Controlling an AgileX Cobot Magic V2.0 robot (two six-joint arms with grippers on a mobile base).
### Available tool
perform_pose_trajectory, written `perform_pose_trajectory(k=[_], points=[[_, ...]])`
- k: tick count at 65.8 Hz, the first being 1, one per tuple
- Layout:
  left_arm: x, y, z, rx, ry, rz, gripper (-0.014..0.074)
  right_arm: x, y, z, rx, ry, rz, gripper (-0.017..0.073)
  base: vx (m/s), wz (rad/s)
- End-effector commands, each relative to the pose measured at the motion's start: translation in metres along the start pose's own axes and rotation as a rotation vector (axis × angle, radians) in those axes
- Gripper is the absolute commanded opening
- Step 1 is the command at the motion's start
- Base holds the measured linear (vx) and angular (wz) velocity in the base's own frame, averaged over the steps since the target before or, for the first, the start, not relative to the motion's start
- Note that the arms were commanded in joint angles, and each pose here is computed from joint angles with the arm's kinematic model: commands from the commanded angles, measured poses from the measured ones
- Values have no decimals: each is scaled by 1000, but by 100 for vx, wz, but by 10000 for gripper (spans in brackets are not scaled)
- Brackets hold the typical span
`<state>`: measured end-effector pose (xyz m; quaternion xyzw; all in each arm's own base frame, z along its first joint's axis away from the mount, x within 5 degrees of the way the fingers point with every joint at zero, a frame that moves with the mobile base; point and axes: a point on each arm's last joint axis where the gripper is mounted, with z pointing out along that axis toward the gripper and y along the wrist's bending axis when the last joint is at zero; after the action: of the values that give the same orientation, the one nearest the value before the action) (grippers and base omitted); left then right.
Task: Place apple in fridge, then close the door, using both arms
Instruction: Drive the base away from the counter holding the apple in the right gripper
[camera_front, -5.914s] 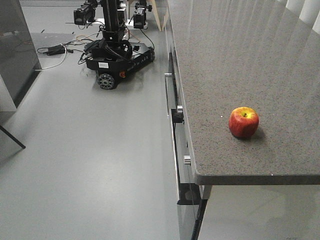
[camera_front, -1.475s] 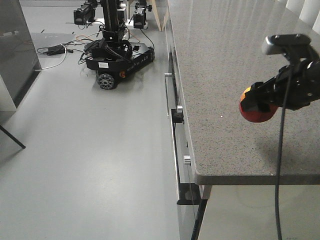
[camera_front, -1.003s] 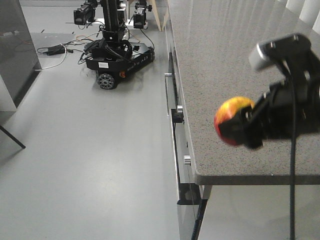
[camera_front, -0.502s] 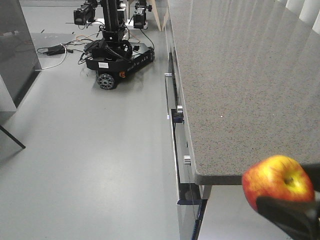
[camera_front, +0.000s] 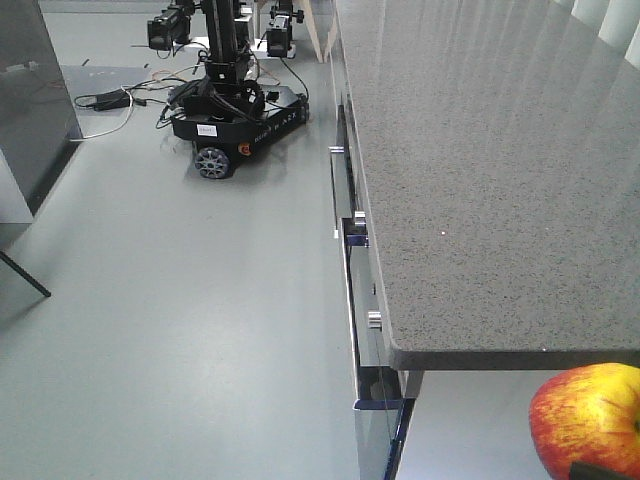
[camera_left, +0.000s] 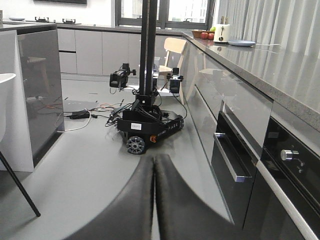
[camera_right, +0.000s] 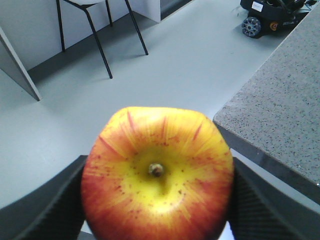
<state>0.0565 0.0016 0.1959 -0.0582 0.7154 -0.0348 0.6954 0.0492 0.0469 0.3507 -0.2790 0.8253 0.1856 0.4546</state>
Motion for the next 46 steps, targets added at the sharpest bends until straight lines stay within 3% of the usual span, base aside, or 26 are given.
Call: perform_pose_trajectory(k=[1,46], points=[[2,1,0,5,-59,-11,-6,-11,1,-4,0,-78,4,365,0,0],[2,1,0,5,-59,-11,-6,-11,1,-4,0,-78,4,365,0,0]])
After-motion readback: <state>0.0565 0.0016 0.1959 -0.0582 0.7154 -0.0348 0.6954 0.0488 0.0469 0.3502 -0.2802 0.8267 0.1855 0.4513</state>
